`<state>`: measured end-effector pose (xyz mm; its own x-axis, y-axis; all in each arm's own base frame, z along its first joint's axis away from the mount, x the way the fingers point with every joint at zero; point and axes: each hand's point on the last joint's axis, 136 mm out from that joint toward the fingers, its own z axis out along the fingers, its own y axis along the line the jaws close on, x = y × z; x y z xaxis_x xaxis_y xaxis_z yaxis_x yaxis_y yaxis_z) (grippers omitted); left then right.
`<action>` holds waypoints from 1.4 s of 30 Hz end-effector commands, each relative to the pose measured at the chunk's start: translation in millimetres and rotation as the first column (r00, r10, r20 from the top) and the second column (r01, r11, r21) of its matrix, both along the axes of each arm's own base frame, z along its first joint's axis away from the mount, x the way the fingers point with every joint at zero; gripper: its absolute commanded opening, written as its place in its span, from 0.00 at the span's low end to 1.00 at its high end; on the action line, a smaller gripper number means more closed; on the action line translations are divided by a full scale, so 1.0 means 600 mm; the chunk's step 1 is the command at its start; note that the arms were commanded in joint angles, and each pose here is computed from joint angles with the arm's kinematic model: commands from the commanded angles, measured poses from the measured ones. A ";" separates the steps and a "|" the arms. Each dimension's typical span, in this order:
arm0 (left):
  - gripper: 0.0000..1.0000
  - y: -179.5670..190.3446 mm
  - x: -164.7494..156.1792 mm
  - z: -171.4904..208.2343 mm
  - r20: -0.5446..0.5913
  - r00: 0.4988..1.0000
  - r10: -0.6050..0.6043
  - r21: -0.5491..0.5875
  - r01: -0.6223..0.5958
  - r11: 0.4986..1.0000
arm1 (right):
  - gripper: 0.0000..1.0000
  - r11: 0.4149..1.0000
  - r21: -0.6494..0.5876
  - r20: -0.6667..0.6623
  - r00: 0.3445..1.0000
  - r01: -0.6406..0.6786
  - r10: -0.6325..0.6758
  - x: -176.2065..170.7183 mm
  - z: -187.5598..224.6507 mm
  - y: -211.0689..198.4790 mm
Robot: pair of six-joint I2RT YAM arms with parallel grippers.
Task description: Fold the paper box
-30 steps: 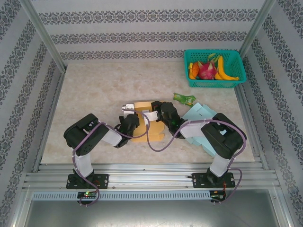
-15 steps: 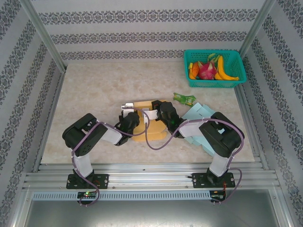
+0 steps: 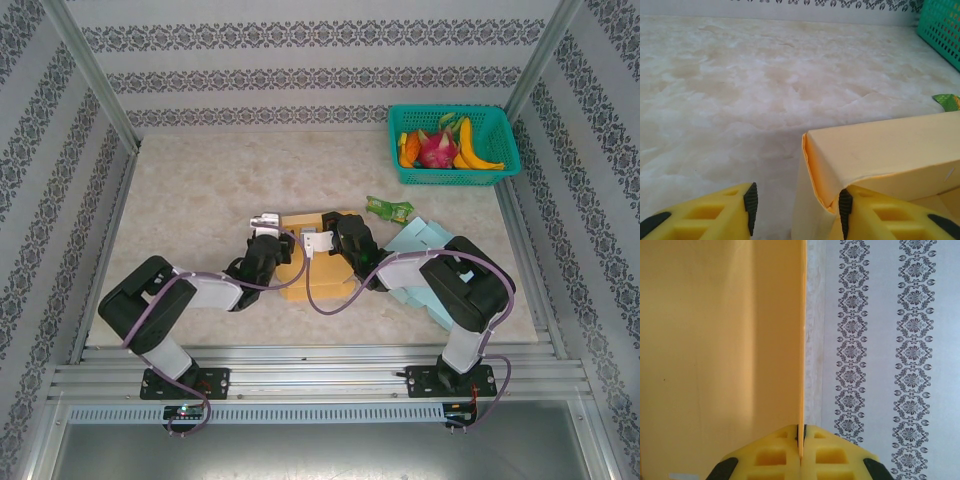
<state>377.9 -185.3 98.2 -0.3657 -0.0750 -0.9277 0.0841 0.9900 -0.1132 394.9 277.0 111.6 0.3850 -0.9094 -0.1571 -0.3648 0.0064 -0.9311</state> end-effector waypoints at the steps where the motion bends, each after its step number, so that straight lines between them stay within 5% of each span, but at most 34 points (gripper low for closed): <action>1: 0.42 0.006 0.017 -0.006 0.000 1.000 0.025 0.056 -0.025 0.998 | 0.00 0.999 -0.038 -0.098 0.995 0.019 -0.022 -0.010 -0.048 -0.014; 10: 0.14 0.033 0.041 -0.012 0.028 0.986 0.162 0.109 -0.164 0.980 | 0.00 1.000 -0.010 -0.104 0.994 0.029 -0.030 -0.009 -0.043 -0.013; 12: 0.00 0.025 0.040 -0.018 0.025 0.991 0.130 0.116 -0.132 0.984 | 0.09 1.000 0.026 -0.136 0.991 0.005 -0.001 -0.019 -0.037 -0.006; 16: 0.00 0.011 0.035 -0.023 0.037 0.998 0.059 0.121 -0.063 0.991 | 0.27 0.992 0.124 -0.176 0.984 -0.014 0.036 -0.031 -0.012 0.006; 20: 0.00 0.012 0.028 -0.024 0.045 0.998 0.035 0.132 -0.041 0.990 | 0.60 0.982 0.186 -0.193 0.980 -0.013 0.049 -0.042 0.012 0.006; 29: 0.00 0.013 0.018 -0.012 0.070 0.998 0.010 0.122 -0.019 0.992 | 0.64 0.926 0.369 -0.290 0.956 0.076 0.037 -0.101 0.100 -0.033; 32: 0.00 0.019 0.010 -0.005 0.080 0.997 0.013 0.101 -0.022 0.995 | 0.63 0.819 0.536 -0.372 0.928 0.205 0.011 -0.117 0.156 -0.050; 35: 0.00 0.022 0.001 0.001 0.084 0.996 0.012 0.069 -0.018 0.997 | 0.62 0.609 0.701 -0.486 0.874 0.371 0.028 -0.127 0.214 -0.062; 42: 0.00 0.024 -0.012 0.013 0.098 0.995 -0.002 0.023 -0.001 1.000 | 0.57 0.139 0.681 -0.732 0.673 0.719 0.103 -0.129 0.229 -0.078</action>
<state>369.3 -173.2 91.1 -0.3142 0.0079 -0.9493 0.0972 0.9950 -0.0239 320.3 238.9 264.9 -0.1698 -0.2268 -0.9590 -0.5648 0.8199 -0.0939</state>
